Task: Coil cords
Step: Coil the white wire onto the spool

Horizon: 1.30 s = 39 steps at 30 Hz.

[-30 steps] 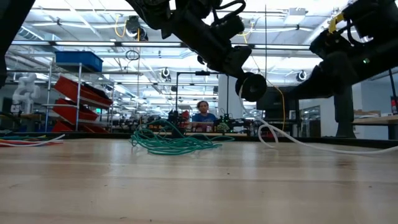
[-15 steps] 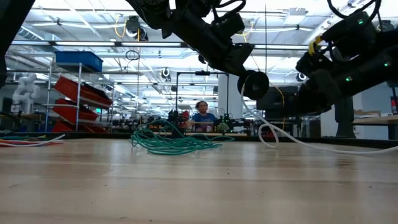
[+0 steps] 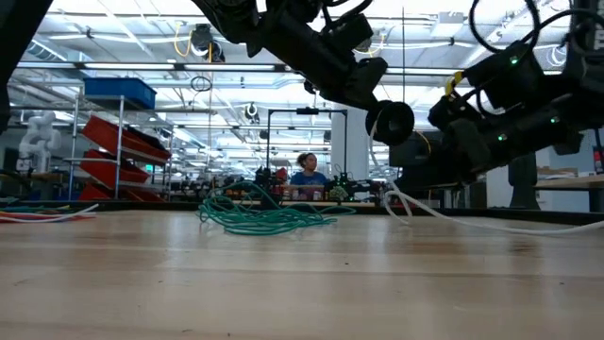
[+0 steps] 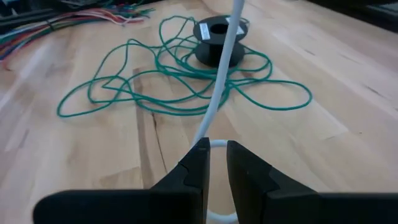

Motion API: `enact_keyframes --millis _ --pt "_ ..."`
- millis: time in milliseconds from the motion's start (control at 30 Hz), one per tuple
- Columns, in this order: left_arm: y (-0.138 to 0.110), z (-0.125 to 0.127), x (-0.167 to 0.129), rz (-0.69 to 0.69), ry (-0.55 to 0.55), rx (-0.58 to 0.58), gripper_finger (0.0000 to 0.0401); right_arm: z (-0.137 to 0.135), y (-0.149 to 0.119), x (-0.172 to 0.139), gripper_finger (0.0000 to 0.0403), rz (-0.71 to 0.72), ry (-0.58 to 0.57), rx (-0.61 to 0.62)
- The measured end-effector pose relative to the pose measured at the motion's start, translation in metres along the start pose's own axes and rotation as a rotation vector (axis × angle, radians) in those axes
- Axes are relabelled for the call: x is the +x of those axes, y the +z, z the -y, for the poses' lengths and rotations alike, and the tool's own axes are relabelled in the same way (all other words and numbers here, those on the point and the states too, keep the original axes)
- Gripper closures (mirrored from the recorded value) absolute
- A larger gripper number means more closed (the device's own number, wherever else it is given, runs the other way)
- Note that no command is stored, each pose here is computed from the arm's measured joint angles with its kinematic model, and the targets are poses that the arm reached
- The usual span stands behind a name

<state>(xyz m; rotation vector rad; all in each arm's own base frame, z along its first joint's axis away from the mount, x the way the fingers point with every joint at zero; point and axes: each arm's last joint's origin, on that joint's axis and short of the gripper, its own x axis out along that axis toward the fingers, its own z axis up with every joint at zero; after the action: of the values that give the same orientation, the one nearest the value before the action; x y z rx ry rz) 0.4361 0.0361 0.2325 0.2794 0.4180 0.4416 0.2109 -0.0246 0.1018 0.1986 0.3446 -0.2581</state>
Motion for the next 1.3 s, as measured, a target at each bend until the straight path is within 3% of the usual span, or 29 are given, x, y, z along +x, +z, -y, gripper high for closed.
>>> enact_keyframes --millis 333,567,967,1300 --pt "0.0 0.002 -0.001 0.001 -0.011 0.003 0.0401 -0.001 -0.004 0.014 0.0362 -0.038 -0.006 -0.013" --pt "0.0 0.003 -0.001 -0.006 -0.014 0.007 0.0401 0.005 0.003 0.008 0.0362 -0.045 -0.104 -0.008" --pt "0.0 0.003 -0.001 -0.005 -0.015 0.008 0.0401 0.0 0.016 0.0 0.0349 -0.018 0.003 0.008" --pt "0.0 0.004 -0.002 -0.005 -0.017 0.009 0.0401 0.0 0.016 0.0 0.0317 -0.026 0.005 0.014"
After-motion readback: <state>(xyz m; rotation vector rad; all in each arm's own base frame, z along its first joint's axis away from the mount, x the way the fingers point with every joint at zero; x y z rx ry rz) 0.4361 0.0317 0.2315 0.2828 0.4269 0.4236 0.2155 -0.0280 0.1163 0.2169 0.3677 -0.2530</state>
